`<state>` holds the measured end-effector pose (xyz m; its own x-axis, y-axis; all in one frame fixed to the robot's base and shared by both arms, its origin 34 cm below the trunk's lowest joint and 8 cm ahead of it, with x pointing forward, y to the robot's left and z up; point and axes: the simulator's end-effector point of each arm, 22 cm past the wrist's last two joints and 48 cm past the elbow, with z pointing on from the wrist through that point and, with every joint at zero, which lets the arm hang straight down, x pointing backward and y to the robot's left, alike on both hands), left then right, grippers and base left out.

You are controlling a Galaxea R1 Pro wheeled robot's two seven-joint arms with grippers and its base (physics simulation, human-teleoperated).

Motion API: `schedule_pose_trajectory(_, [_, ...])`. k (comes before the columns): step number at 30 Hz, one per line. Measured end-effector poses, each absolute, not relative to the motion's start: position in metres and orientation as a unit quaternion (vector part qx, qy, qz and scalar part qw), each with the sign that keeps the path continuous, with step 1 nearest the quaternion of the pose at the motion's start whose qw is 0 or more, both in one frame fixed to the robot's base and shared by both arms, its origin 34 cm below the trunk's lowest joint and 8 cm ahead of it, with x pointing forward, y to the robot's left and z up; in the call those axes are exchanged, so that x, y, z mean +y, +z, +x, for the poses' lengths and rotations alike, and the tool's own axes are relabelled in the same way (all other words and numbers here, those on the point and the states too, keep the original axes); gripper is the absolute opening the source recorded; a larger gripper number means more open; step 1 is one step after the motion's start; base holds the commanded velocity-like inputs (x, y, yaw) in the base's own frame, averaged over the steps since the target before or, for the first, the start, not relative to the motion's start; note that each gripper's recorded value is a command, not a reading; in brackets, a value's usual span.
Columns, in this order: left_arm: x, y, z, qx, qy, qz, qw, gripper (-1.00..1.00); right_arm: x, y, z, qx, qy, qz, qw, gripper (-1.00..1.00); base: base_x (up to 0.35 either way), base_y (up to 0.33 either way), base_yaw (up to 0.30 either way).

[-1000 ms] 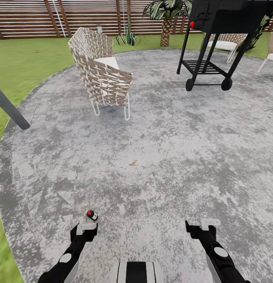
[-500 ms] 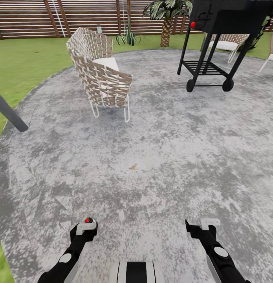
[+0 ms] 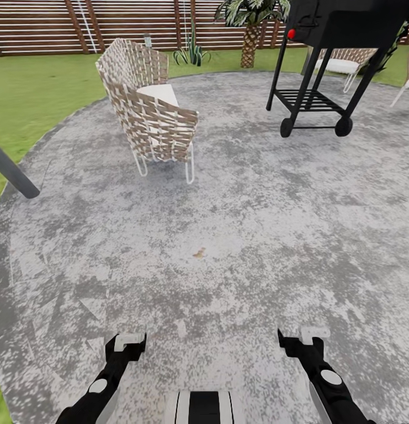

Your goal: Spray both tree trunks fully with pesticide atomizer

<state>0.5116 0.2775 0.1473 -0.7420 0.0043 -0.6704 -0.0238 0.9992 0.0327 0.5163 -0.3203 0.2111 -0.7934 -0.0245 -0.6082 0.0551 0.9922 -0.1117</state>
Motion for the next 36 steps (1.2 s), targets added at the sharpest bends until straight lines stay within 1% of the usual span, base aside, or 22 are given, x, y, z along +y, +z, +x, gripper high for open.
schedule_pose_trajectory(7, [0.278,0.133,0.5,0.939,0.02,-0.006,0.344,1.0,-0.32,0.196,0.506,0.95,-0.062,0.007,0.305,1.0,0.0,0.0,0.0])
schedule_pose_trajectory(25, [0.278,0.122,0.49,0.943,0.02,-0.006,0.332,1.0,-0.32,0.184,0.497,0.954,-0.062,0.006,0.292,1.0,0.0,0.0,0.0])
schedule_pose_trajectory(36, [0.278,0.119,0.487,0.944,0.02,-0.007,0.329,1.0,-0.321,0.182,0.496,0.955,-0.062,0.007,0.29,1.0,0.017,0.011,0.05])
